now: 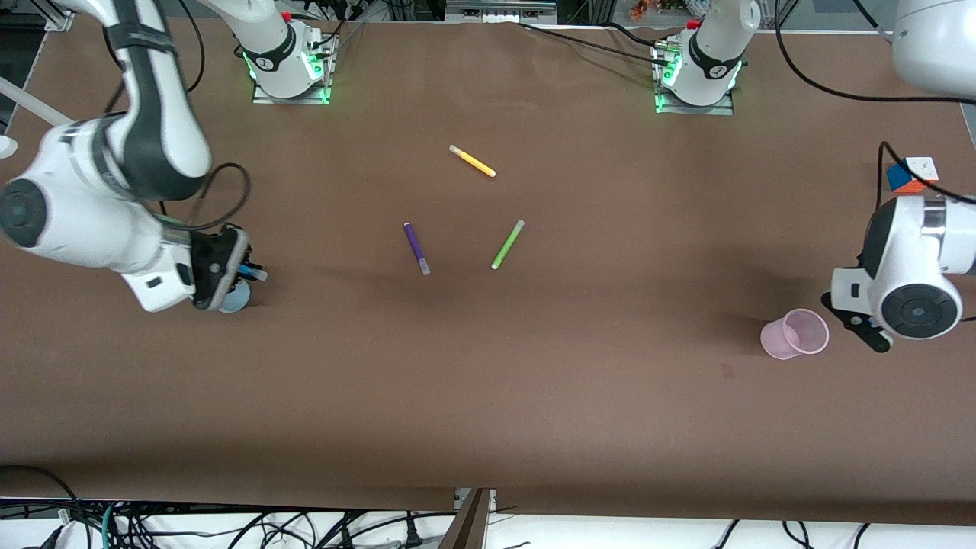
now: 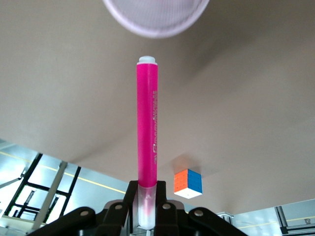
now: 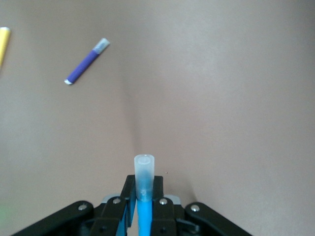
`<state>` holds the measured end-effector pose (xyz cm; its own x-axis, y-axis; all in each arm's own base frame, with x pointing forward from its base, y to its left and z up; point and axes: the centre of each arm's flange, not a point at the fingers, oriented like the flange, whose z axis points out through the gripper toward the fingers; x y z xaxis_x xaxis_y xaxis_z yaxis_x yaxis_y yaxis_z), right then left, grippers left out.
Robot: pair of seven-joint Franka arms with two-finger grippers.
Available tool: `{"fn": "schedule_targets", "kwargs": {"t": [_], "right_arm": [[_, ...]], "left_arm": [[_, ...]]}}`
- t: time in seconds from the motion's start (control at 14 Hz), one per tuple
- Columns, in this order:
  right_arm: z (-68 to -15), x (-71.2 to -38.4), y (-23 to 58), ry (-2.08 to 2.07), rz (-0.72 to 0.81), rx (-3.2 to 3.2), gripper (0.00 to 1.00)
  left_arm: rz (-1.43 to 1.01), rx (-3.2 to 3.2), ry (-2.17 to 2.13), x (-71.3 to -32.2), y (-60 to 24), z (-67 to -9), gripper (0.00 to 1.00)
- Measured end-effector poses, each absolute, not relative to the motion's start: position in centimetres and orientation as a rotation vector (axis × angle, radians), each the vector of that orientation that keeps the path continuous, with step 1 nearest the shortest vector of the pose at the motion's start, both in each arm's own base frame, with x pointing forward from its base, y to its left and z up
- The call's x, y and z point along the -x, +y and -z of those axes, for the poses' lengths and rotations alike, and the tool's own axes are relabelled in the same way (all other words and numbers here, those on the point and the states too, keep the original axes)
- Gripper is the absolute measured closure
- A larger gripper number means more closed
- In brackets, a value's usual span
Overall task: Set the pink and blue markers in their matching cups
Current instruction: 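Drop the blue marker into the blue cup while the left gripper drops pink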
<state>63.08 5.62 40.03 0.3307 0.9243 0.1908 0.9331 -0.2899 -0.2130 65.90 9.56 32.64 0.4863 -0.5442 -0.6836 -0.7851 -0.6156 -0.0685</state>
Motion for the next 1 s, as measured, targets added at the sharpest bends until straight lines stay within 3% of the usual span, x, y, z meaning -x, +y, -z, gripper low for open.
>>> {"fn": "schedule_targets", "kwargs": {"t": [0.43, 0.86, 1.0], "right_arm": [[-35.8, -62.9, -4.5, -1.699, 0.272, 2.003, 0.83], [-30.6, -62.1, -9.1, -1.690, 0.377, 1.838, 0.83], [-29.5, -61.7, -9.9, -1.674, 0.398, 1.796, 0.83]], "left_arm": [[-0.896, 2.256, 1.171, -68.2, 6.5, -29.7, 0.82], [-0.924, 2.157, 1.220, -68.6, 4.1, -27.5, 0.82], [-0.924, 2.140, 1.230, -68.7, 3.4, -27.3, 0.68]]}}
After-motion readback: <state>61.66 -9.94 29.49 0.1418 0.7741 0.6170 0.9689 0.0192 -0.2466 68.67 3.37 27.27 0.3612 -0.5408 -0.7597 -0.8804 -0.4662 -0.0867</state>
